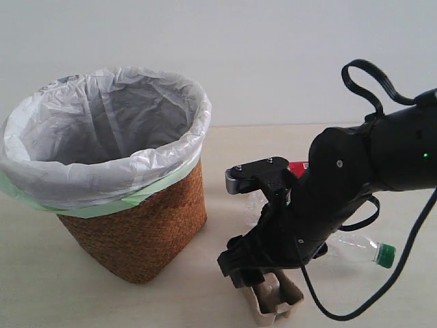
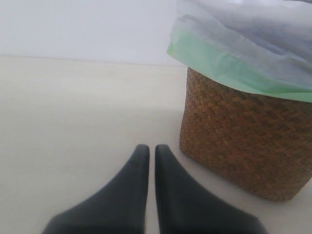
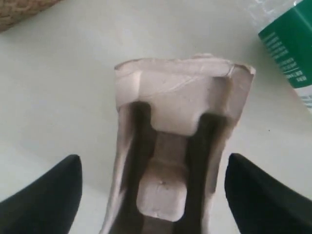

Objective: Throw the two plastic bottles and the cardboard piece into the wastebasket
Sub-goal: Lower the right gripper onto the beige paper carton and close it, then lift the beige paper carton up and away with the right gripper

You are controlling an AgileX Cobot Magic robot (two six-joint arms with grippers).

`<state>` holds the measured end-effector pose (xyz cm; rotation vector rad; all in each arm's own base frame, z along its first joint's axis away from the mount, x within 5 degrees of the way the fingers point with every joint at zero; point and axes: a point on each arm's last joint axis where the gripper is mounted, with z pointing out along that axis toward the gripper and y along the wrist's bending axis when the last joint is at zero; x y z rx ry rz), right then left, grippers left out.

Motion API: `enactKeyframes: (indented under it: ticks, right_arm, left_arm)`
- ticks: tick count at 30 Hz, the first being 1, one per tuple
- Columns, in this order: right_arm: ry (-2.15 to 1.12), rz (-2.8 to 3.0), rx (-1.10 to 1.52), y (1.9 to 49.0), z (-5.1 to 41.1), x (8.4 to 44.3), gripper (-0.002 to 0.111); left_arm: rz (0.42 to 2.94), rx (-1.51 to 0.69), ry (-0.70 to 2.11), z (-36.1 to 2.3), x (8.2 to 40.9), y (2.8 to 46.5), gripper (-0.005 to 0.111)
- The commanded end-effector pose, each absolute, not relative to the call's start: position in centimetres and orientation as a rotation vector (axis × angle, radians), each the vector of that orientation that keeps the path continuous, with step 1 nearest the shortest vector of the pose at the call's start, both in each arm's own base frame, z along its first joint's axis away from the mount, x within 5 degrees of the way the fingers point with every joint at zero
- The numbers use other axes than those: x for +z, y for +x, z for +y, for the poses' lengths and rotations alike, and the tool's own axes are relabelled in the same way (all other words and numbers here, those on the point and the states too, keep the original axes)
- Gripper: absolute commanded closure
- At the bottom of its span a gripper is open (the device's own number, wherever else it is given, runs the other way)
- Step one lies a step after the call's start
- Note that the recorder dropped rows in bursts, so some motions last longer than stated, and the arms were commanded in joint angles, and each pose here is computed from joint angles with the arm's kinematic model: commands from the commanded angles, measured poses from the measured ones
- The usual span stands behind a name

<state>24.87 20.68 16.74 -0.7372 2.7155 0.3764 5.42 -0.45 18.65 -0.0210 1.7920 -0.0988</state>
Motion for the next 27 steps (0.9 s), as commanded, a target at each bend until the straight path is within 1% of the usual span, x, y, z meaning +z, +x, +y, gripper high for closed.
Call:
enactKeyframes:
  ticks: [1,6,11,13,14,16,17,18,20,22,27]
  right_arm:
    - [-0.754,2.747,0.349,25.2,21.0,15.2,0.037]
    - [-0.759,2.788,0.326,25.4,21.1,13.3,0.037]
    - [-0.762,2.813,0.312,25.5,21.1,12.4,0.037]
    - [-0.763,2.816,0.311,25.5,21.1,12.3,0.040]
    - [-0.761,2.820,0.311,25.5,21.1,12.3,0.045]
    - [-0.757,2.825,0.312,25.4,21.1,12.4,0.065]
    - [-0.759,2.832,0.311,25.3,21.1,12.4,0.072]
    - [-0.763,2.838,0.311,25.3,21.0,12.5,0.087]
    - [-0.769,2.852,0.312,25.1,21.0,12.8,0.109]
    - [-0.780,2.875,0.321,24.6,20.7,13.8,0.108]
    - [-0.786,2.846,0.392,23.0,19.9,18.5,0.108]
  left_arm:
    - [1.792,-0.101,-0.027,-0.4,18.5,5.4,0.103]
    - [1.792,-0.101,-0.027,-0.4,18.5,5.4,0.103]
    - [1.792,-0.101,-0.027,-0.4,18.5,5.4,0.103]
    - [1.792,-0.101,-0.027,-0.4,18.5,5.4,0.103]
    - [1.792,-0.101,-0.027,-0.4,18.5,5.4,0.103]
    - [1.792,-0.101,-0.027,-0.4,18.5,5.4,0.103]
    - [1.792,-0.101,-0.027,-0.4,18.5,5.4,0.103]
    - [1.792,-0.101,-0.027,-0.4,18.5,5.4,0.103]
    - [1.792,-0.101,-0.027,-0.4,18.5,5.4,0.103]
    - [1.792,-0.101,-0.027,-0.4,18.5,5.4,0.103]
    - [1.792,-0.101,-0.027,-0.4,18.5,5.4,0.103]
